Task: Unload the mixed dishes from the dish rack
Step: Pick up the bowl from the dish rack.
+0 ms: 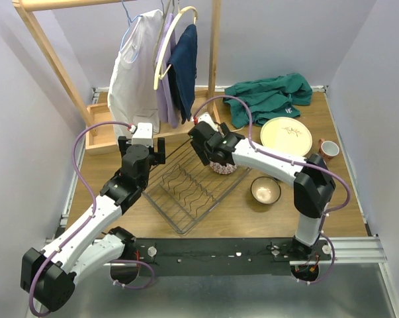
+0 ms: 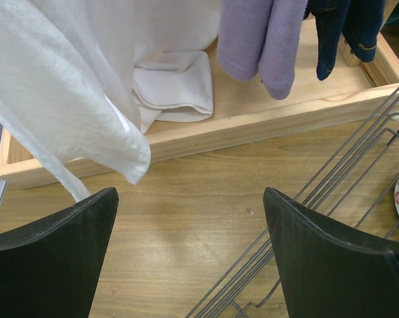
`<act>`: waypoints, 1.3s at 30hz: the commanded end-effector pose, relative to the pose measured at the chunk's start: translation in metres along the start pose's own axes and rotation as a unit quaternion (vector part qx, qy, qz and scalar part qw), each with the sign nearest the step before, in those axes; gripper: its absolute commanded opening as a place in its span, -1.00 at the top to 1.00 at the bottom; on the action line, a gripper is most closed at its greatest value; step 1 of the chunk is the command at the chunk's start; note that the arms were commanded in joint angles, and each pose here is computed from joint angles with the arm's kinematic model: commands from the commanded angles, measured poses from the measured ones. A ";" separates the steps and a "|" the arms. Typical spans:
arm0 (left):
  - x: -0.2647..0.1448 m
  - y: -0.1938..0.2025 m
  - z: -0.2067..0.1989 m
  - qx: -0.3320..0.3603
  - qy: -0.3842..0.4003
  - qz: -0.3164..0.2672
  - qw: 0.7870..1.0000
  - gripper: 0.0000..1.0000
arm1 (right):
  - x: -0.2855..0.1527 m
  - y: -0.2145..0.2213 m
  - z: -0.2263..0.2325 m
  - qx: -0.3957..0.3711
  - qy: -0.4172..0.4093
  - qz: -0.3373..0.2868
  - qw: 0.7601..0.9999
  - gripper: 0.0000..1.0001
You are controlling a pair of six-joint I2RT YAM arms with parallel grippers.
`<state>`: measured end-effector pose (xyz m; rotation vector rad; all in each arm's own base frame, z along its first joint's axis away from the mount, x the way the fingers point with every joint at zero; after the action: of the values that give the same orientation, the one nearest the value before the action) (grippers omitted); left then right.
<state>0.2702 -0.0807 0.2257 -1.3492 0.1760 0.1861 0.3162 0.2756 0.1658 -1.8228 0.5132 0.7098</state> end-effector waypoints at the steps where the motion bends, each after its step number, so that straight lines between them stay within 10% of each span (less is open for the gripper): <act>1: -0.001 -0.003 0.004 -0.013 -0.013 -0.005 1.000 -0.98 | 0.004 0.015 0.019 -0.078 -0.024 0.017 0.997 -0.96; 39: -0.004 -0.005 0.012 -0.023 -0.033 -0.014 0.999 -0.98 | 0.055 0.088 0.037 -0.245 0.127 0.052 0.960 -0.97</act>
<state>0.2679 -0.0729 0.2329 -1.3624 0.1230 0.2046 0.3058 0.2910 0.0879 -2.3010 0.5574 0.6635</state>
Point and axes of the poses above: each gripper's point midway between its finger pads, its own x axis out along the fingers, its own z axis along the line the jaws close on, y = z × x, the point moved 4 cm from there along -x, back along the fingers, and after that the axes turned 9 degrees about x, right-handed, at the moved point
